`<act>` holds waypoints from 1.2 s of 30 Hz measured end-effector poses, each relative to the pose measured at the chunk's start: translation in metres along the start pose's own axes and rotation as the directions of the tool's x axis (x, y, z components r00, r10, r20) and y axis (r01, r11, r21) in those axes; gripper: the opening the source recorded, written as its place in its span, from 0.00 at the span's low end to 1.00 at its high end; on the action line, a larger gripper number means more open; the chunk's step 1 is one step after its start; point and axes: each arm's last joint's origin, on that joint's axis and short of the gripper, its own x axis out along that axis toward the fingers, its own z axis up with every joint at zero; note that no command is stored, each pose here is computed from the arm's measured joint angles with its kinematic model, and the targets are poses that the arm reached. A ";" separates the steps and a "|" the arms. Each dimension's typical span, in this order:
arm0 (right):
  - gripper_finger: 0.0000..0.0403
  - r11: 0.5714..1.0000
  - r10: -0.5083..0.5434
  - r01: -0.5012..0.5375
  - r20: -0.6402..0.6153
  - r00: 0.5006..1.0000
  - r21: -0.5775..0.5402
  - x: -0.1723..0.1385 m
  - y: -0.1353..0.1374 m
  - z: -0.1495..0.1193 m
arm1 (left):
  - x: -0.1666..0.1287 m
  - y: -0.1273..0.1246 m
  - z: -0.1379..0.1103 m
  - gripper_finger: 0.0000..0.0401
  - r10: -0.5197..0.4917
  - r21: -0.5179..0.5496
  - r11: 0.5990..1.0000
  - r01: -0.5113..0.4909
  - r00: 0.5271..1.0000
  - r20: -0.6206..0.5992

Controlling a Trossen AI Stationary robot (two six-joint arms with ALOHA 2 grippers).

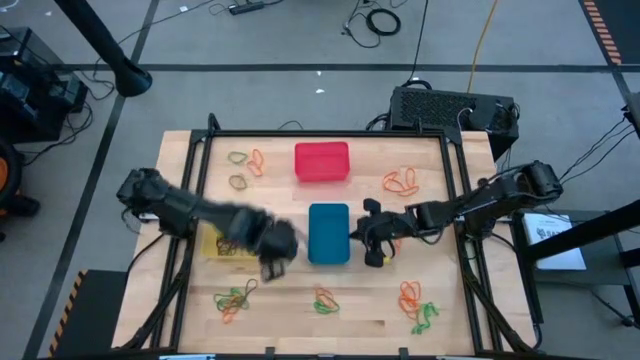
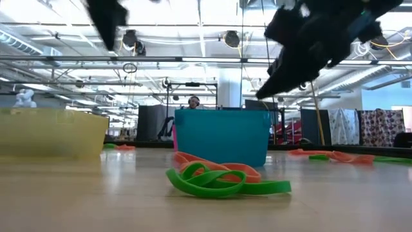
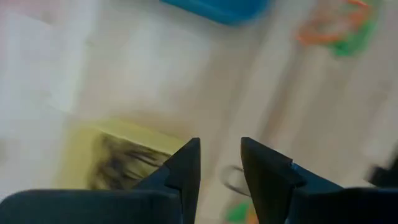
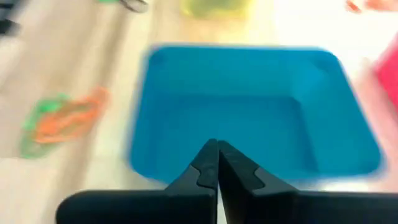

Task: Sort rubber bands into baskets
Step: Put the purple rubber band into the yellow bin

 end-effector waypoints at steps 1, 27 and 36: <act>0.00 1.000 0.019 -0.018 0.016 1.000 -0.014 -0.001 0.006 0.003 | -0.001 -0.012 -0.010 0.31 -0.009 -0.002 1.000 0.009 1.000 0.011; 0.00 0.993 0.075 -0.073 0.019 0.997 -0.091 -0.005 0.026 0.003 | 0.126 -0.058 -0.100 0.31 0.130 0.062 0.991 -0.122 0.981 -0.142; 0.00 0.993 0.075 -0.073 0.017 0.997 -0.092 -0.005 0.026 0.003 | 0.128 -0.060 -0.100 0.31 0.102 0.078 0.993 -0.092 0.986 -0.134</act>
